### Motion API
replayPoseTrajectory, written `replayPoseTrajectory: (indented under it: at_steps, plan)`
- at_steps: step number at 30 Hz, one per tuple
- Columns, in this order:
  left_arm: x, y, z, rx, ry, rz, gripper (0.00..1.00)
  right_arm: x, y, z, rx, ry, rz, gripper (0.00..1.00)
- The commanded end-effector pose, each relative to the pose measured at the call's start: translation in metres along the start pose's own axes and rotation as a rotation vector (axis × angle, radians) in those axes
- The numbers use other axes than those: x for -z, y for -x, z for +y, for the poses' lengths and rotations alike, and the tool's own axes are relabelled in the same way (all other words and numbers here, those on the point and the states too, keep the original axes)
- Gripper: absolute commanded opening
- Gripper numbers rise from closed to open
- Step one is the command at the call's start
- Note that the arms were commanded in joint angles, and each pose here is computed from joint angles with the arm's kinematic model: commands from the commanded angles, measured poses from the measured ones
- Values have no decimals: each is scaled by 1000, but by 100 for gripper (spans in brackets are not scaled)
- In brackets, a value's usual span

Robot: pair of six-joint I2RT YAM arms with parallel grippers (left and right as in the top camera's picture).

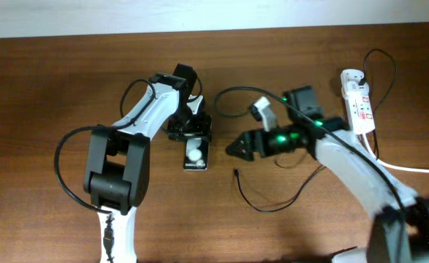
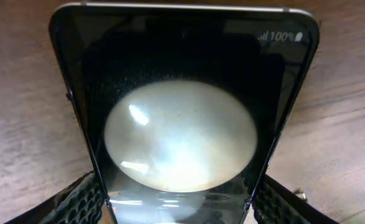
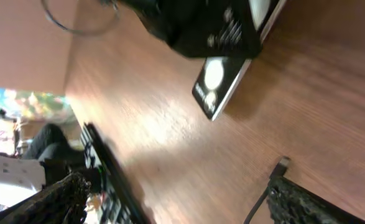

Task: Plug charger to phone and switch on socket

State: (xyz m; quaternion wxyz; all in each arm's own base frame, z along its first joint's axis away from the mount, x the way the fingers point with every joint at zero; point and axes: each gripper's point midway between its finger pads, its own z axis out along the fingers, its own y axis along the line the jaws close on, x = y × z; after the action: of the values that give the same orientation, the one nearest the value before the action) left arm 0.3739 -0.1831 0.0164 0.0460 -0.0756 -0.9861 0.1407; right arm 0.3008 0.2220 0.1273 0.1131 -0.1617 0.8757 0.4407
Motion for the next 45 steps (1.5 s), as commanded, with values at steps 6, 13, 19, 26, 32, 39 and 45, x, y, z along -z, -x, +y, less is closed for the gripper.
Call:
replayPoseTrajectory:
  at_steps: [6,13,19,26,32,39,45]
  plan:
    - [2,0,-5,-2,-33,13,73,-106,4,-34,-134,63,50,74]
    - [3,-4,-17,1,-105,33,73,-124,7,-50,-158,-112,-11,48]
    - [4,-7,-23,3,-141,46,73,-125,15,-46,-127,-100,-39,40]
    - [6,-11,-36,7,-215,66,73,-127,14,-49,-120,-128,-44,30]
    - [8,-14,-42,11,-254,81,75,-128,14,-49,-117,-142,-47,22]
    - [9,-9,-41,0,-259,62,100,-107,29,-29,-116,93,-45,4]
    - [106,4,-87,-323,-937,-166,84,-44,57,-17,-85,397,-95,4]
